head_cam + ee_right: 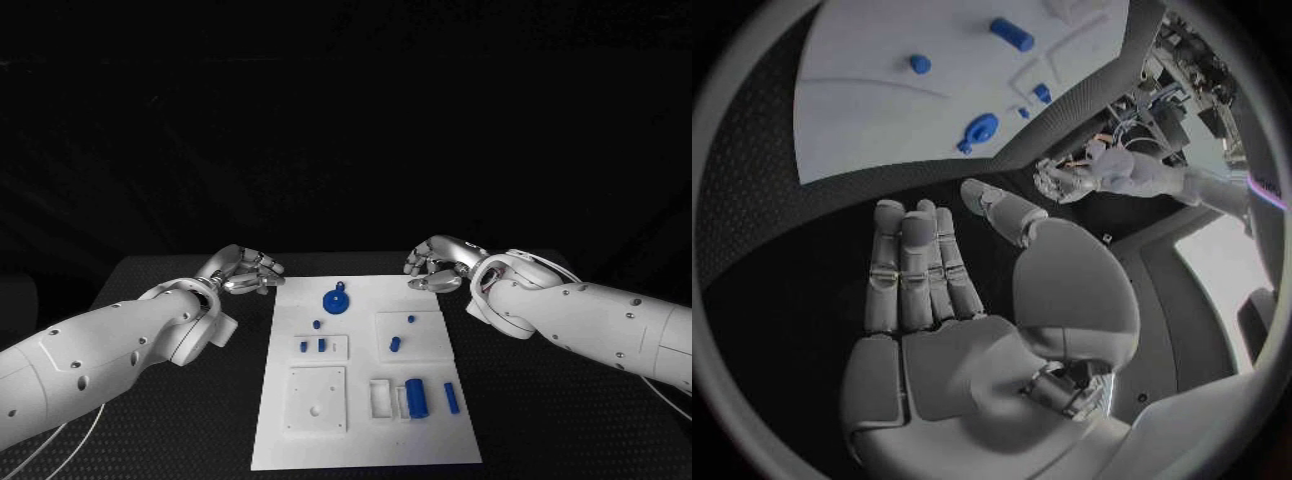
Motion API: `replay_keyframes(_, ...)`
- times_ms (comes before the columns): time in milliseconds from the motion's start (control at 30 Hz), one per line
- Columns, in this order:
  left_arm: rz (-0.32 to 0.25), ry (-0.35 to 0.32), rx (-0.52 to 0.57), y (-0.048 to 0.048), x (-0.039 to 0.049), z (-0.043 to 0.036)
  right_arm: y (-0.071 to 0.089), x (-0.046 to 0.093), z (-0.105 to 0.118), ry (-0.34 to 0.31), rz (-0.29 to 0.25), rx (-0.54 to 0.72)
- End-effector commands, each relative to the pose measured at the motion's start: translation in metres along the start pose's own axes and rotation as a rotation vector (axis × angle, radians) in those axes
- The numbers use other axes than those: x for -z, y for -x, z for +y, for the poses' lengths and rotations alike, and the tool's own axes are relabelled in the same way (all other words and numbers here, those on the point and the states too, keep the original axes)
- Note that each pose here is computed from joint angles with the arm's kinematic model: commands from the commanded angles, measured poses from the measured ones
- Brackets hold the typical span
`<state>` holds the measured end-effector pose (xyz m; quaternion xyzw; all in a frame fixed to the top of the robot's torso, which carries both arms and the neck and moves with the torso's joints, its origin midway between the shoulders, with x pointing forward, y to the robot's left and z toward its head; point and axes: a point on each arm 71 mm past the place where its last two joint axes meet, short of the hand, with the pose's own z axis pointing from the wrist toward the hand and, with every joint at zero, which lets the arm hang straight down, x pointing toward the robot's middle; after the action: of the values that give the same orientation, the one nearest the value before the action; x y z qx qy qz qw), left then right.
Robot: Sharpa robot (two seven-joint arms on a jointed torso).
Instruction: Assemble the parts on the task board
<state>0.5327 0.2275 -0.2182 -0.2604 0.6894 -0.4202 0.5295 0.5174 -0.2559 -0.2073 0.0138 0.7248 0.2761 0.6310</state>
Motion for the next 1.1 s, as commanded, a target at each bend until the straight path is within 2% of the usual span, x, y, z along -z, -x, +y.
replay_keyframes(33,0.023,-0.037,0.302,0.001,0.0073,-0.0053,-0.014,0.006,0.005,0.068,0.078,0.227)
replay_keyframes(200,0.036,-0.048,0.371,0.0026,0.0155,-0.0071,-0.029,0.011,0.003,0.07,0.128,0.327)
replay_keyframes(400,0.04,-0.052,0.378,0.0006,0.0177,-0.009,-0.048,0.015,0.0,0.065,0.165,0.393)
replay_keyframes(600,0.041,-0.053,0.381,0.0006,0.018,-0.0092,-0.058,0.014,-0.001,0.061,0.169,0.425)
replay_keyframes(867,0.036,-0.047,0.396,0.0017,0.0195,-0.0085,-0.063,0.012,0.0,0.06,0.144,0.447)
replay_keyframes(1100,0.035,-0.046,0.396,0.0022,0.0196,-0.0081,-0.066,0.01,0.001,0.058,0.161,0.454)
